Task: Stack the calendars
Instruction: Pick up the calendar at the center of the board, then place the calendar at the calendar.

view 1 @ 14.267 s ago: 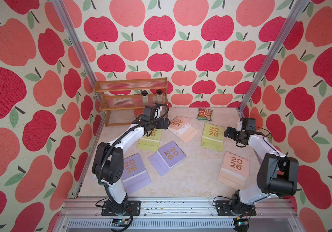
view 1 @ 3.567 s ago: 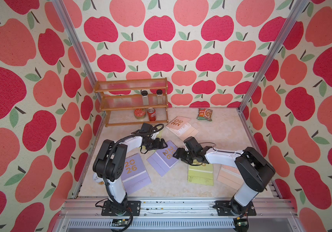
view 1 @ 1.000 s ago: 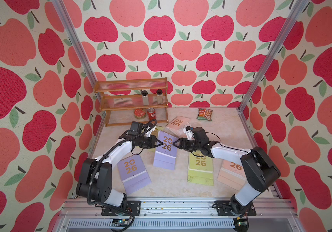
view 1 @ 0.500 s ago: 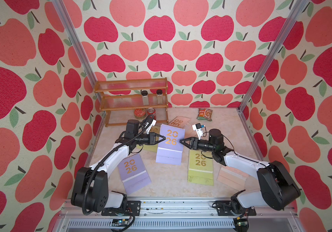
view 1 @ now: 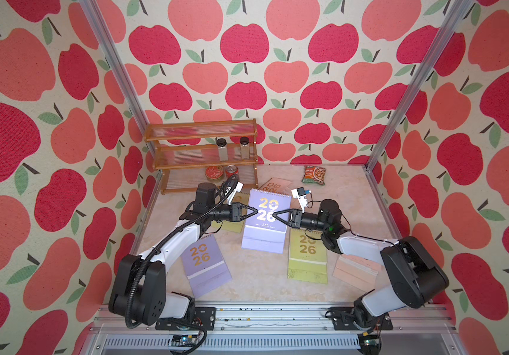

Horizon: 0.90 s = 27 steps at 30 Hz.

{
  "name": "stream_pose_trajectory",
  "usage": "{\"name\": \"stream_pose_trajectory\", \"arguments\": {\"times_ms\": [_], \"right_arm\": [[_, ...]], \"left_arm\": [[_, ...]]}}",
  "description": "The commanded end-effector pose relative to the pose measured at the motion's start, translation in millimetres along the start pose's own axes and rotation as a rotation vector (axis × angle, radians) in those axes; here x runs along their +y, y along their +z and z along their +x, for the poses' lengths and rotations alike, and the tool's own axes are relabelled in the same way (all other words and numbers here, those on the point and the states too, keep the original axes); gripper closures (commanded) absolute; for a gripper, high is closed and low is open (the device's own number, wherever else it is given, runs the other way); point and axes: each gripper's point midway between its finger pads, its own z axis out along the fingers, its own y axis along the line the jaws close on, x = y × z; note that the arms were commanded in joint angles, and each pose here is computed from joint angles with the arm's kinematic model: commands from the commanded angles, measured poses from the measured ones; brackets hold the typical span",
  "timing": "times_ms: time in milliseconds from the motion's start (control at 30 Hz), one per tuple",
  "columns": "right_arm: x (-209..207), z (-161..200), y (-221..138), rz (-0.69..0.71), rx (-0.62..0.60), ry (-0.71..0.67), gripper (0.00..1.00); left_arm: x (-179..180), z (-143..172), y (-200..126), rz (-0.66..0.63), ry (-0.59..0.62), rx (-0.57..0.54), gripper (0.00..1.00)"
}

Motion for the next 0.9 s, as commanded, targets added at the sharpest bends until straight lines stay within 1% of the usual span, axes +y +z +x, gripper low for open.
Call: {"name": "stream_pose_trajectory", "arguments": {"times_ms": [0,67,100,167,200,233,333,400,467,633,867], "right_arm": [[-3,6,4,0.039,0.013,0.004,1.0],[-8,8,-5,0.112,0.021,0.003,1.0],[-12,9,-11,0.159,0.027,0.005,1.0],[-14,12,-30,0.247,0.046,-0.004,1.0],[-17,13,-41,0.295,0.054,0.007,1.0],[-18,13,-54,0.334,0.064,0.015,1.0],[-19,18,-96,0.423,0.086,0.068,1.0],[-19,27,-117,0.463,0.102,0.113,1.0],[-15,37,-131,0.463,0.129,0.149,1.0],[-17,58,-148,0.459,0.178,0.246,1.0],[-43,69,-162,0.502,0.172,0.35,1.0]], "left_arm": [[-26,-6,6,0.06,0.081,0.015,0.93],[-20,-10,3,0.002,0.091,0.004,0.75],[-17,-13,1,-0.03,0.097,-0.006,0.6],[-10,-19,-5,-0.105,0.114,-0.031,0.17],[-7,-23,-8,-0.138,0.121,-0.047,0.05],[-2,-28,-10,-0.184,0.132,-0.069,0.01],[3,-43,-13,-0.245,0.164,-0.116,0.01],[4,-50,-10,-0.25,0.18,-0.13,0.01],[4,-54,-5,-0.236,0.191,-0.13,0.01],[3,-54,12,-0.199,0.209,-0.101,0.01],[-4,-50,18,-0.156,0.232,-0.088,0.01]]}}
